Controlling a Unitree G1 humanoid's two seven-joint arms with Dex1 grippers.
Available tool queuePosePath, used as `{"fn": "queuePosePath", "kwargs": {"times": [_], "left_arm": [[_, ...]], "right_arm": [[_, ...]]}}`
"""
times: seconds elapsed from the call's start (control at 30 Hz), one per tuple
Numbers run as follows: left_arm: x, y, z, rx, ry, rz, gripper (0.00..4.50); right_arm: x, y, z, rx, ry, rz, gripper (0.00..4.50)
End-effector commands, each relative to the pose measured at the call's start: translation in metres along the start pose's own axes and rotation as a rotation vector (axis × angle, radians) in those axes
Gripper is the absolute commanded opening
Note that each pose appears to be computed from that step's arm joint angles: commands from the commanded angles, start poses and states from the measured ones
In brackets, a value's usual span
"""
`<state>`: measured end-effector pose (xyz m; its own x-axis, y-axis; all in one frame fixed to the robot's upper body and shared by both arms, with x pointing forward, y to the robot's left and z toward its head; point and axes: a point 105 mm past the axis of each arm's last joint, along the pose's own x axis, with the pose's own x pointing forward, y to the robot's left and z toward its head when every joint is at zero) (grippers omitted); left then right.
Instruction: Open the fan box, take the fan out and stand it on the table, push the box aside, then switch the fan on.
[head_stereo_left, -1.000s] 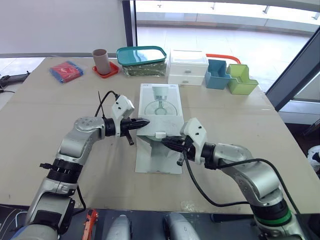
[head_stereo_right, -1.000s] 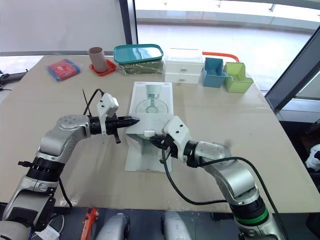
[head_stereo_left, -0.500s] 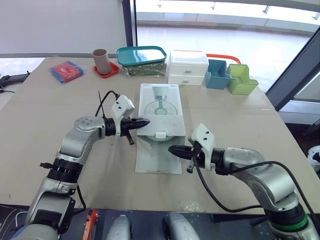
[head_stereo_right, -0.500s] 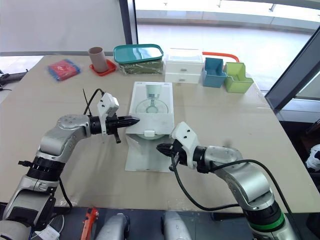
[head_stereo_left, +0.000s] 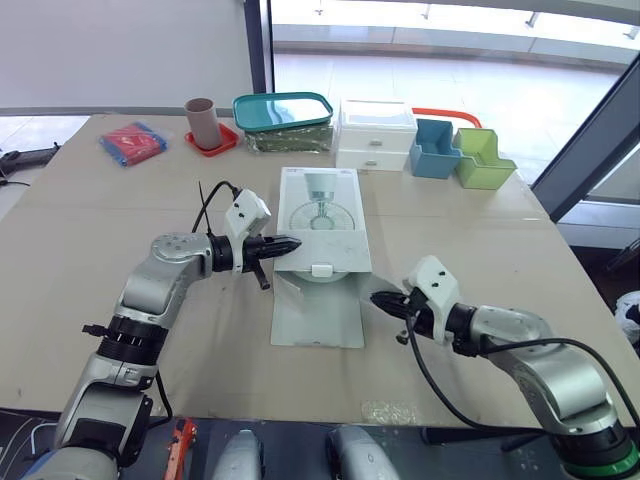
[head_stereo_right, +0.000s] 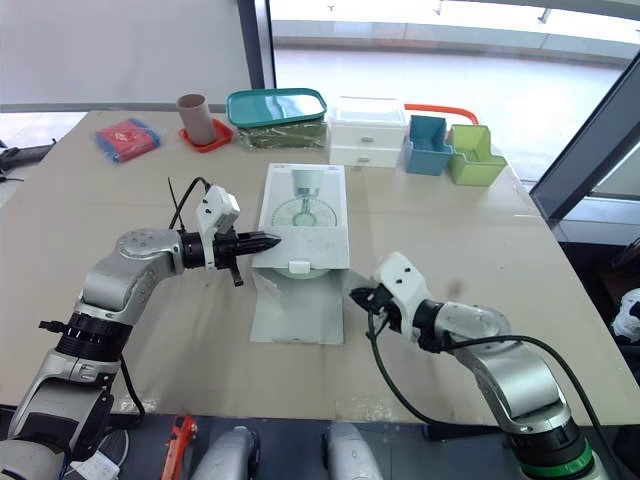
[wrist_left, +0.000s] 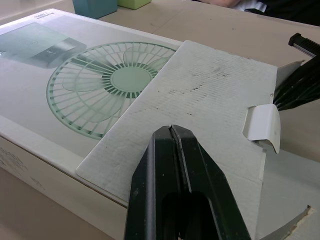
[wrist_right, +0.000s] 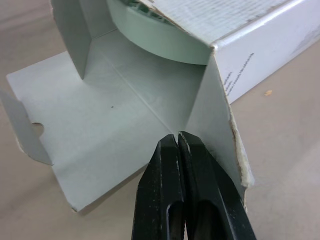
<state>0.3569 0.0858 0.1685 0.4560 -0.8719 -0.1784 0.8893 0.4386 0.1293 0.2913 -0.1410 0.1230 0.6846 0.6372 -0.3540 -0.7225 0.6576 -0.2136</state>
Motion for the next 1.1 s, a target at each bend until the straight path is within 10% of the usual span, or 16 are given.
{"fn": "queuePosePath", "kwargs": {"times": [0.03, 1.1], "left_arm": [[0.001, -0.001, -0.005, -0.001, 0.029, -0.006, 0.0], [0.005, -0.007, -0.005, -0.007, 0.013, -0.013, 0.0]], "right_arm": [[-0.003, -0.014, 0.008, -0.036, -0.046, -0.07, 0.06], [0.029, -0.026, 0.034, -0.094, -0.197, -0.079, 0.06]]}}
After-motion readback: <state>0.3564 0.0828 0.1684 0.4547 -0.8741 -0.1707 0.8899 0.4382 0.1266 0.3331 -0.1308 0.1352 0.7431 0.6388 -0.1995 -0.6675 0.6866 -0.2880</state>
